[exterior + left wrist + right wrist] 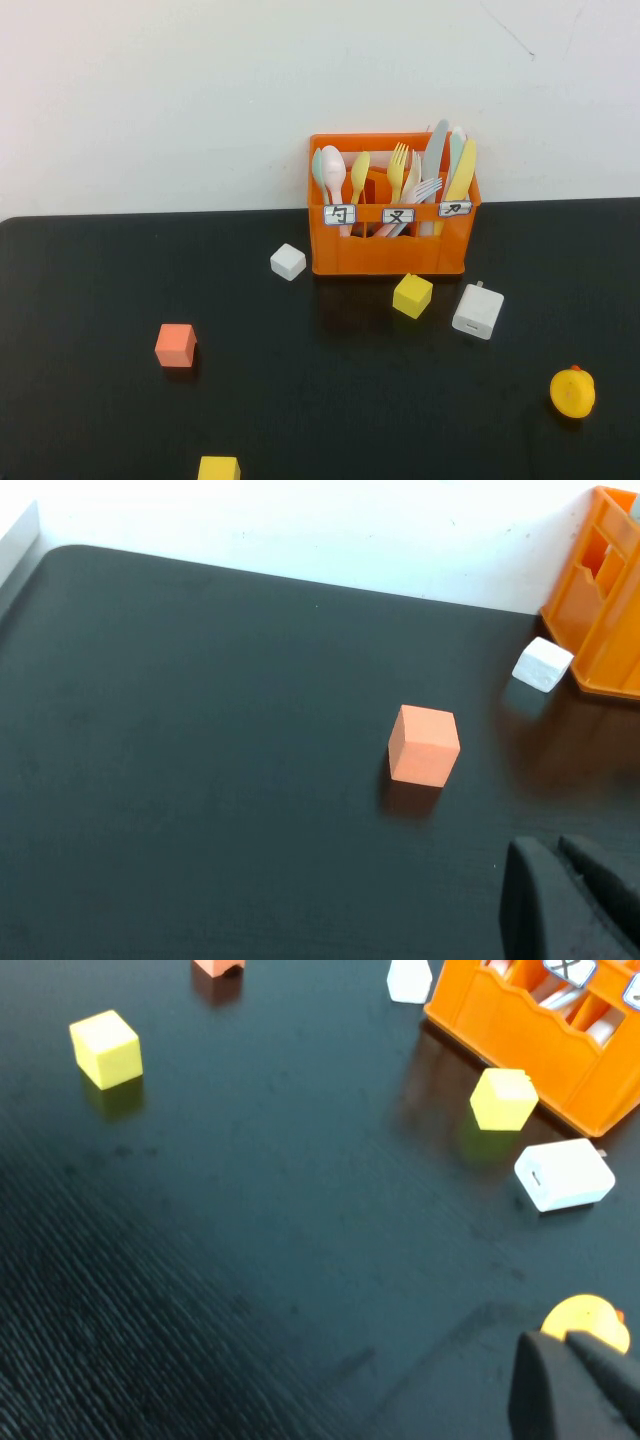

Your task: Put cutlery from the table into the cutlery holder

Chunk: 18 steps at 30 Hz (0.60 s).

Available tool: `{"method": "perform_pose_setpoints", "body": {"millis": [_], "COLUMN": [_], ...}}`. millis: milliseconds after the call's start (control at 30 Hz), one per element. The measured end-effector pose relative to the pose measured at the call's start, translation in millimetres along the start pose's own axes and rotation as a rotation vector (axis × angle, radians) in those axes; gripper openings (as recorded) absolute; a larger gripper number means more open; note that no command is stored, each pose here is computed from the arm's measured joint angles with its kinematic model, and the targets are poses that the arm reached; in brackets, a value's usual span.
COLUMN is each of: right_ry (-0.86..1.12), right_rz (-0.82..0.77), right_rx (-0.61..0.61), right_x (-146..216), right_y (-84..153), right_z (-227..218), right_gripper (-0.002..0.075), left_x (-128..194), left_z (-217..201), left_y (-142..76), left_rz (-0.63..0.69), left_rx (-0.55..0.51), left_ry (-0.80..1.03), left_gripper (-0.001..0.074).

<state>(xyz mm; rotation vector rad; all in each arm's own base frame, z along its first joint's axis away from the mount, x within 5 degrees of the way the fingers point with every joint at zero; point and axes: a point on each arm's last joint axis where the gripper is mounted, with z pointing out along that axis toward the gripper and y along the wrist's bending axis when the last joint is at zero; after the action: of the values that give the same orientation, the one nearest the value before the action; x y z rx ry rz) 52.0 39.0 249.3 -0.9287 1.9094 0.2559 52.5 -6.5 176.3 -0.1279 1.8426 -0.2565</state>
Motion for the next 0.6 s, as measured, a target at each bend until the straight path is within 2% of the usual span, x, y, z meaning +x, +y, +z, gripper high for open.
{"method": "perform_pose_setpoints", "body": {"millis": [167, 233, 433, 600], "right_ry": [0.001, 0.002, 0.029, -0.05], "right_rz": [-0.001, 0.011, 0.138, 0.2], "right_rx": [0.003, 0.038, 0.228, 0.428], "right_x": [0.4, 2.8, 26.9, 56.4], "right_y": [-0.2, -2.5, -10.0, -12.9], "right_z": [-0.5, -2.3, 5.7, 16.5], "right_gripper": [-0.0001, -0.0001, -0.0001, -0.0001], "left_x": [0.0, 0.0, 0.2, 0.2], "left_z": [0.0, 0.0, 0.0, 0.0], "left_y": [0.0, 0.0, -0.1, -0.3], "left_rz": [0.0, 0.0, -0.001, -0.003], "left_rx": [0.0, 0.0, 0.002, 0.005], "left_ry": [0.0, 0.0, 0.002, 0.003], "left_gripper": [-0.0001, -0.0001, -0.0001, -0.0001]}}
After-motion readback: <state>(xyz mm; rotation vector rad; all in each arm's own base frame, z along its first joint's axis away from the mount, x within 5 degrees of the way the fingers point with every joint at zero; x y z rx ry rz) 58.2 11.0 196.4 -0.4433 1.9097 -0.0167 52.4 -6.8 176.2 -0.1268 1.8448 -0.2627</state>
